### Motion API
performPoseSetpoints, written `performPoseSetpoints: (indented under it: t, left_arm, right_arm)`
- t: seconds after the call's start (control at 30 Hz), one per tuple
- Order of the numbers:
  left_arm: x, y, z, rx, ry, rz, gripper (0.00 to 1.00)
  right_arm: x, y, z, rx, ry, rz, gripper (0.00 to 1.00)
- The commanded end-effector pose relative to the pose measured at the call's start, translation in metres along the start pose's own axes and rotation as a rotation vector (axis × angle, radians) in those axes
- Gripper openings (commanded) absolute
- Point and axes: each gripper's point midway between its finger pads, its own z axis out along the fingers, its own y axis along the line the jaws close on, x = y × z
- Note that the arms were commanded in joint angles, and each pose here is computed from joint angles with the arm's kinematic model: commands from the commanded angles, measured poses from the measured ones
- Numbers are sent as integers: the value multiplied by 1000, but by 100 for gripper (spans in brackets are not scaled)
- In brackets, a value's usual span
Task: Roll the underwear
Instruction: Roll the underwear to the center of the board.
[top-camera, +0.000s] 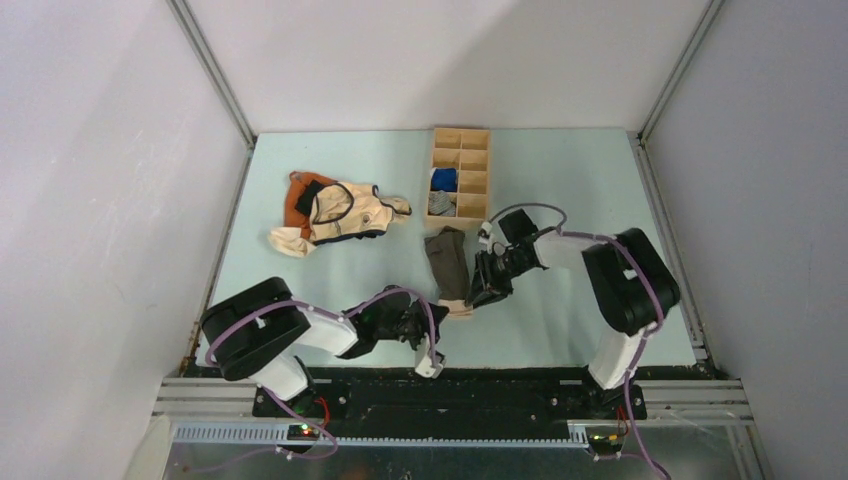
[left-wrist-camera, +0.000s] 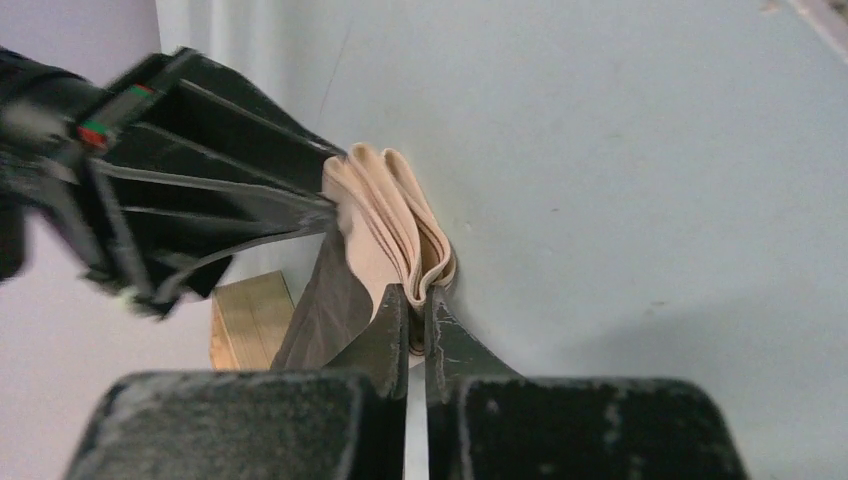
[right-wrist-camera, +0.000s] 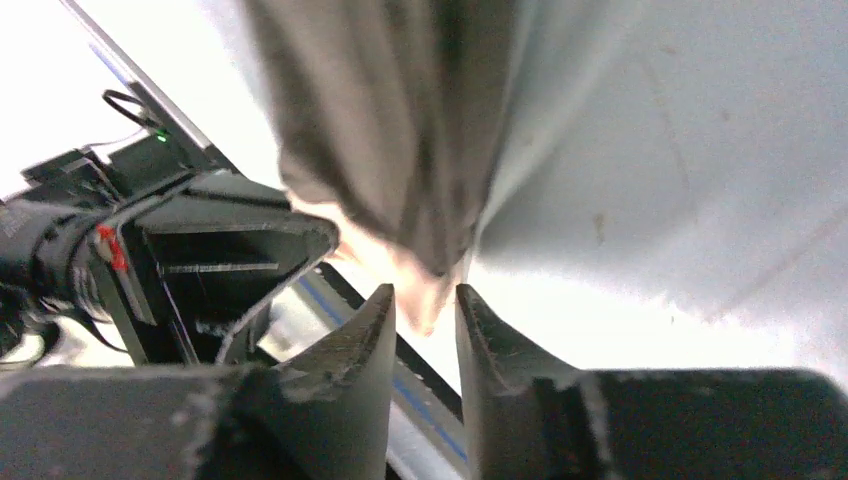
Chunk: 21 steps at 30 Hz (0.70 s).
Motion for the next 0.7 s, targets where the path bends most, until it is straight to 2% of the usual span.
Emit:
performPoseSetpoints:
  t: [0.0,0.07,0.1,0.13,0.17,0.2,0.23,0.3,0.37,0.47,0.67]
  left_arm:
    - [-1,35,-2,-102,-2,-67,0]
    - [-5,37,-4,-113,-19,-89,0]
    - [-7,39,-5,-126,-28,-98,0]
    - [-8,40,-6,-134,-33,-103,0]
    - [-9,44,-7,-153,-41,-118,0]
    - [-10,44,-7,-159,-45,-135,0]
    - [-11,48,-8,-178,-51,-136,0]
    - [-13,54,-9,-210,-64,-163,0]
    - [-14,61,-11,-251,-78,-208,0]
    - [-15,61,-11,-272,-85,-220,0]
    - [-14,66,-14,-309,-81,-234,0]
  right_arm:
    - [-27,34,-64,122,-223,-411,35]
    - [-36,52,-96,157,-392,-638,42]
    - [-42,66,-104,166,-462,-847,48]
    - [-31,73,-115,179,-524,-991,52]
    - [-22,70,-106,201,-539,-1209,60]
    - [-12,83,-110,210,-595,-1357,65]
    - [-8,78,-107,245,-651,-1538,74]
    - [0,70,-93,286,-693,-1751,77]
    - [4,66,-80,306,-699,-1871,74]
    - [5,70,-68,311,-692,-1932,71]
    - [6,75,-50,328,-689,-1934,70]
